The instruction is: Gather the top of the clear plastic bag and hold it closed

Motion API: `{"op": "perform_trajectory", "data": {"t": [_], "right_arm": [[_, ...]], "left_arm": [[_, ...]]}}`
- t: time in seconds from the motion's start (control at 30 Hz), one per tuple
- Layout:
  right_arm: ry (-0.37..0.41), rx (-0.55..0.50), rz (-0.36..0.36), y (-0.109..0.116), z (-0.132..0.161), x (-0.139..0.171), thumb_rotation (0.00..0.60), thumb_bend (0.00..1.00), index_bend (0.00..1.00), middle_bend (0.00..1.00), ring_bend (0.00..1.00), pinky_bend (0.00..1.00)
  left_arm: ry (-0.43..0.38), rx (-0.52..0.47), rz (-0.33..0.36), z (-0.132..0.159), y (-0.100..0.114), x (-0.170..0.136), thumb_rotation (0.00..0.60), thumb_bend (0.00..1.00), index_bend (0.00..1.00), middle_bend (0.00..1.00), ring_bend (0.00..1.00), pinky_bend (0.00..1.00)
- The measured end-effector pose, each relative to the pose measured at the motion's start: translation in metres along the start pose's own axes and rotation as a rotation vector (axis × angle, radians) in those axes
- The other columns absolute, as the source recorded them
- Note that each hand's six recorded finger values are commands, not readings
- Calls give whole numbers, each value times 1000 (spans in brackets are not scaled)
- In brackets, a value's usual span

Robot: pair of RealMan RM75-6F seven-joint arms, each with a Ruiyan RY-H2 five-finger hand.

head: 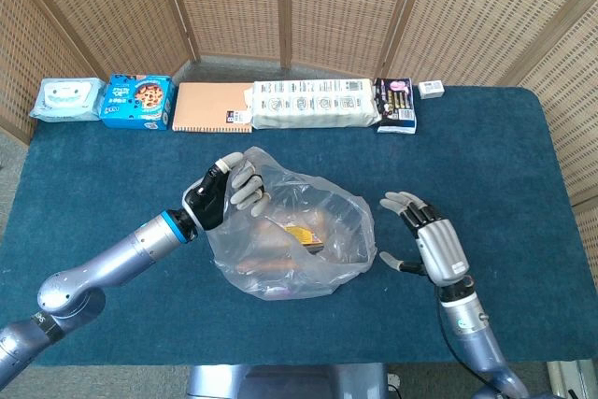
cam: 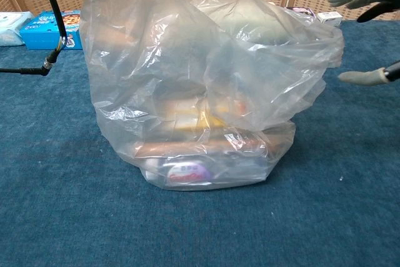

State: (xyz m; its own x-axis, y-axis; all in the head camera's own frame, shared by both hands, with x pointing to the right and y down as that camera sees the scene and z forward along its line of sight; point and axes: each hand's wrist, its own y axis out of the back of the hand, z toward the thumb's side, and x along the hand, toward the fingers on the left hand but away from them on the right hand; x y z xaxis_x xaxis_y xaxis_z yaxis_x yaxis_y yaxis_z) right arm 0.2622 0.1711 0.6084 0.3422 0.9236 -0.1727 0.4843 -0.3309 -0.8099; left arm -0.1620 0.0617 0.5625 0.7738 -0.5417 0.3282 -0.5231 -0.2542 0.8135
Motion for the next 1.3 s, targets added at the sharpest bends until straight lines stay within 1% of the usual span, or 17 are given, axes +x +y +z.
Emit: {"op": "perform_trajectory", "data": {"t": [0.2,0.37,0.53,0.6,0.73,0.83,0.93,1.1,1.17,1.3], "right_arm": [[32,-61,-31,-15,18,-13,600,123,247,215,171,200],[47,-119,-78,-16,31,-25,600,114,289,240,179,200],[38,-218,-81,-18,40,-32,600,113,334,259,189,200],[40,-225,-74,-20,43,-34,600,113,351,261,192,200],[52,-214,-63,-25,48,-38,600,117,433,290,208,199],[48,-265,-84,-29,52,-39,600,127,512,330,234,199],[41,-300,-122,-32,55,-43,600,141,583,367,260,198],[24,-350,-202,-29,57,-52,600,160,696,417,292,195],[18,-367,-225,-26,57,-54,600,167,743,432,301,194],[15,-385,-248,-20,55,-55,600,178,814,457,316,194]], "left_arm": [[9,2,0,-3,-1,5,209,487,773,831,789,638],[10,2,-1,-5,-2,9,208,487,773,831,789,639],[7,-1,-6,-4,-4,12,208,486,772,832,789,639],[5,-2,-10,-4,-5,13,212,486,772,831,789,638],[5,2,-11,-3,-5,15,208,485,773,831,789,638],[8,2,-7,-4,-4,16,205,485,773,831,788,639],[14,3,-6,-6,-4,16,211,484,773,831,788,639],[21,11,-6,-7,-4,16,209,483,773,831,789,639],[22,16,-6,-7,-4,14,207,483,773,831,788,639],[19,35,3,-4,-1,10,199,482,773,831,788,639]]}}
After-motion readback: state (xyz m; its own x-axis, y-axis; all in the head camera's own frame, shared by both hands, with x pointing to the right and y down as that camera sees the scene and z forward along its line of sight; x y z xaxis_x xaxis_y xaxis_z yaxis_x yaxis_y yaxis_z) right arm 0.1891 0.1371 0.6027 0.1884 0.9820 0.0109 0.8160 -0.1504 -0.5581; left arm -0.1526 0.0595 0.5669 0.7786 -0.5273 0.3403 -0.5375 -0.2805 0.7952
